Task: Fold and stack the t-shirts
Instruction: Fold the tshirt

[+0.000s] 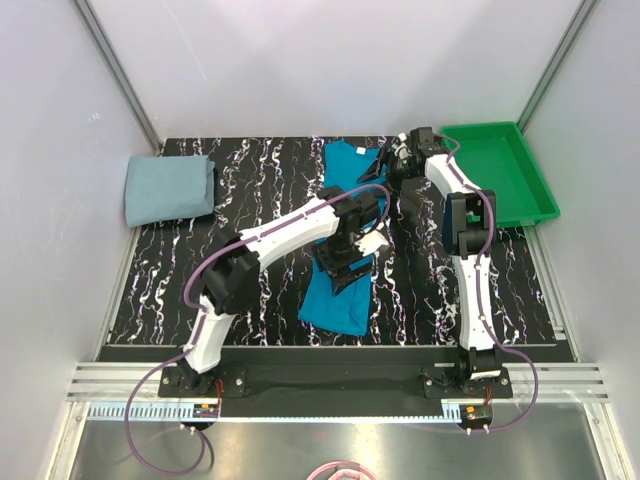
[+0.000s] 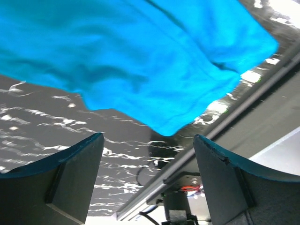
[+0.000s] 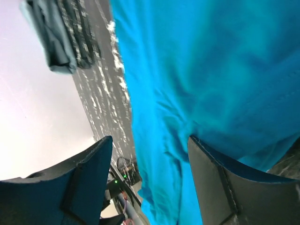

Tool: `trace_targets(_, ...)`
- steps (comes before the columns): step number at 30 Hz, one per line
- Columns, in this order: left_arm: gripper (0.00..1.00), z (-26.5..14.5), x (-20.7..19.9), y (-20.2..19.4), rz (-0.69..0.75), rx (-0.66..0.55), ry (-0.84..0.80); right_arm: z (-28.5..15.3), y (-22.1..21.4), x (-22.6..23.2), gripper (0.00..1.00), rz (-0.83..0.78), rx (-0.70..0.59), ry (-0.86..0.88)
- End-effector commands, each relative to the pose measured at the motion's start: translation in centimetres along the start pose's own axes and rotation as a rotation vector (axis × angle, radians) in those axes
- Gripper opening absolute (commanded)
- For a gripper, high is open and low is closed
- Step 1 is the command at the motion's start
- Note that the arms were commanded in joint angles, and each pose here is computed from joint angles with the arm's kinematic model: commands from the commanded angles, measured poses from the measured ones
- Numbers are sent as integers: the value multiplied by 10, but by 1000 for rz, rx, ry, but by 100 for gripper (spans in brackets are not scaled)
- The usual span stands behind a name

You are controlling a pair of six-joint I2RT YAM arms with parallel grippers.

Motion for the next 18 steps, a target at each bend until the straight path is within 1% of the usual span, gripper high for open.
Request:
trace_targets(1,82,5,-9,8,13,-42,-137,-12,8,26,73,-91,-28,40)
trace_targets(4,82,15,-9,13,0,-28,-197,-9,8,18,74,-110,-22,9)
trace_targets(8,81,32,-7,20,-8,3,-231,-5,8,7,74,-124,-25,-42)
trace_targets(13,81,45,-8,28,-30,9,-295,2,16,-2,74,-145,-45,-78)
trace_targets(18,81,62,-3,41,-39,26,-307,8,20,-11,75,-164,-57,-116)
Point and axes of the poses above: each gripper's point midway between its finger pads, its own z axis out along the fingers, its own x axis along the line the jaws close on, y = z × x, the point moved 8 cm from there along -z, back along the fingers
